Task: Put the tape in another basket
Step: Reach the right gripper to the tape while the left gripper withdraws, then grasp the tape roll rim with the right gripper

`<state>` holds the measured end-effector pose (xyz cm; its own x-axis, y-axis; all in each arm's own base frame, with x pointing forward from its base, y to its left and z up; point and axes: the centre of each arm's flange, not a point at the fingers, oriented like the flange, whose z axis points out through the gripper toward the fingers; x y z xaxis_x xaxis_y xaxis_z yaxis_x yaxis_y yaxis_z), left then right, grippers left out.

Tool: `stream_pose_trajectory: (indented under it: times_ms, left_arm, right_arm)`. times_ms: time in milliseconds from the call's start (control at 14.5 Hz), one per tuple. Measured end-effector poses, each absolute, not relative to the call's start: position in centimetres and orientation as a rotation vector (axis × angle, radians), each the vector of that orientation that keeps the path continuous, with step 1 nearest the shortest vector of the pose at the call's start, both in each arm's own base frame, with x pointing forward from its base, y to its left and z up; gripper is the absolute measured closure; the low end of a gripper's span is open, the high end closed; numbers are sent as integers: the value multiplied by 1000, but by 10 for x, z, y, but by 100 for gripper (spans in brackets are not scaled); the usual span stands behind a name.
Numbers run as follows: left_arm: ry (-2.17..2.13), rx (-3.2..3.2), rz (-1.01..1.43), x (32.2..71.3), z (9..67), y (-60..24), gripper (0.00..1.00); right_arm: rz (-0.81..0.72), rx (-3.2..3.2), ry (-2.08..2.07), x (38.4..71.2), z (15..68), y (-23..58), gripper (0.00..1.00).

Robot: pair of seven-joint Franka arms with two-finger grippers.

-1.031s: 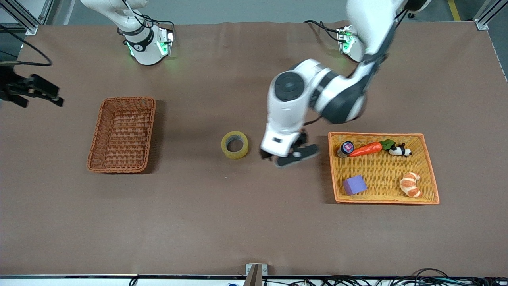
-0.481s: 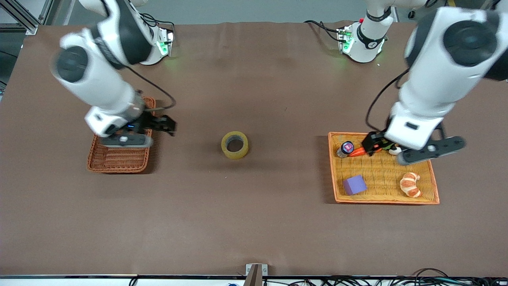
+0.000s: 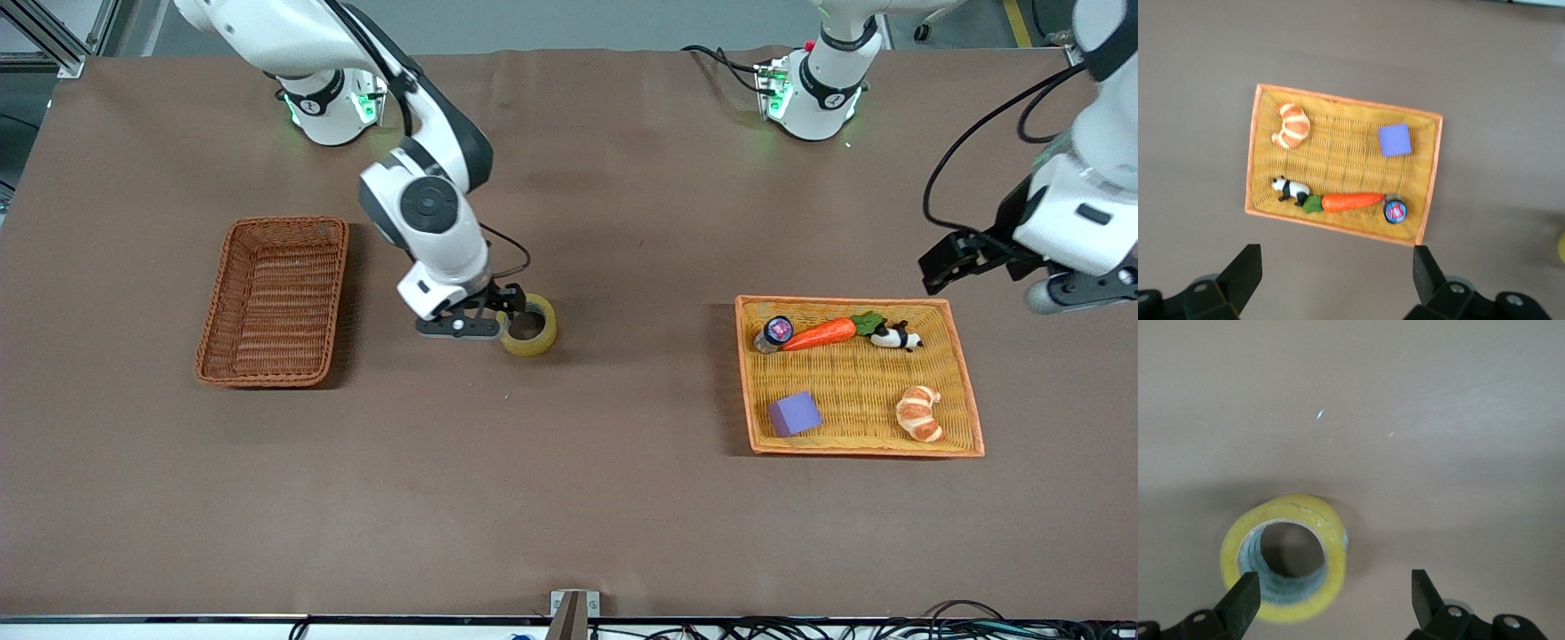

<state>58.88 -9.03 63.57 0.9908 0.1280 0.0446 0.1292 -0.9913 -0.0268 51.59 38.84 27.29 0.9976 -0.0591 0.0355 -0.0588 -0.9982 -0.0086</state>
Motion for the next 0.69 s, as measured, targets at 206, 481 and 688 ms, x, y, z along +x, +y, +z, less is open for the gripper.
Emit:
stream_pose_trajectory:
  times_ms: [206,481,688]
  left_arm:
    - [-193,-3129,-39,566,641,-56,0]
    - [-74,-3117,-25,538,644,-37,0]
    - [-17,-3116,-22,533,645,-33,0]
  right_arm:
    - [-70,-3156,66,514,224,392,0]
    - [-80,-3172,-9,509,199,396,0]
    - [-103,-3189,-59,508,195,396,12]
